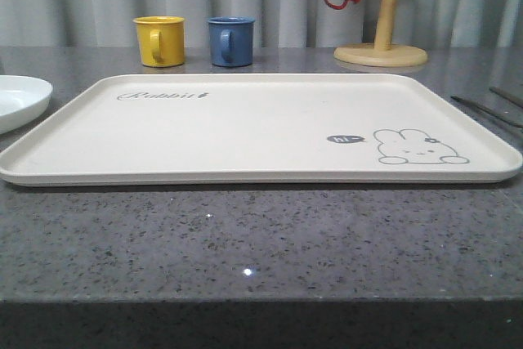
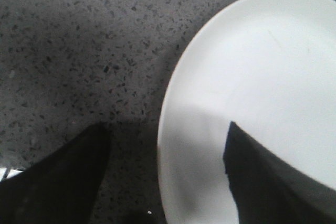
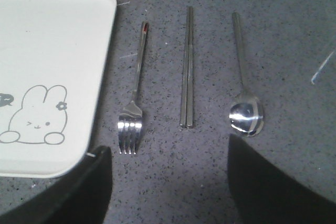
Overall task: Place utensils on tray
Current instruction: 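Grasp the rim of the white plate with the left gripper and lift, then carry the plate over the tray and lower it onto the tray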
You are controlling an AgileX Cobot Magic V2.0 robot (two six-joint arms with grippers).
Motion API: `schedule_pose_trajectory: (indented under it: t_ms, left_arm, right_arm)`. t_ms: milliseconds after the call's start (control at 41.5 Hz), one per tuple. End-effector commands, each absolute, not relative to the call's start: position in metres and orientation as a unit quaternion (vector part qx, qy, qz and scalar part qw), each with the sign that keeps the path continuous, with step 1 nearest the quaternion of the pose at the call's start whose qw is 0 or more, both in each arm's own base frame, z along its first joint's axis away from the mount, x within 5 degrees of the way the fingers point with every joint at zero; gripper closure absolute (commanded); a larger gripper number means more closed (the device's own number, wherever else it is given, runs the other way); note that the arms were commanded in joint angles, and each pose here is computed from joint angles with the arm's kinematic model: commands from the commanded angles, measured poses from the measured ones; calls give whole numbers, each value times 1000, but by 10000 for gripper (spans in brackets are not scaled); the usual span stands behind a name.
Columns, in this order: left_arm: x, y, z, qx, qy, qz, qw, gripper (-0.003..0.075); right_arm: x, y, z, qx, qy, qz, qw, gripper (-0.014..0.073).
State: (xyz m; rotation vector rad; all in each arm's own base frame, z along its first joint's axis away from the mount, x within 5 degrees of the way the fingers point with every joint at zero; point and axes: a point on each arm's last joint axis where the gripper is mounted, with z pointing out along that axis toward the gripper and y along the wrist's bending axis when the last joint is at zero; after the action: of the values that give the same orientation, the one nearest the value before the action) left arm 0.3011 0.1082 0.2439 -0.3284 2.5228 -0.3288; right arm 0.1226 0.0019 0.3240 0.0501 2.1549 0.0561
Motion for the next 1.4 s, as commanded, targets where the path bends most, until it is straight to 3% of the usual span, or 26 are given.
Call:
schedule_pose_trajectory:
  t_ms: [0,361,650,891,1156,1373]
  left_arm:
    - [303,109,262,-127,930,-121,322,388]
    - [303,109,264,-126,930,-118,324,740]
    - [297,95,315,-92,914,-138,370,738]
    - [300,39,354,25,909,-191,369,738]
    - [313,-37,342,130,903,-232,337,738]
    - [330,-68,316,155,906,-242,310,738]
  right_arm:
    - [126,0,339,17,859,15,511,97]
    - [126,0,339,17,859,15,511,97]
    - [126,0,339,17,859,15,511,97]
    - [126,0,339,17,859,15,511,97]
    - [126,0,339,17,859,15,511,97]
    - [126,0,339,17,859,15,511,97]
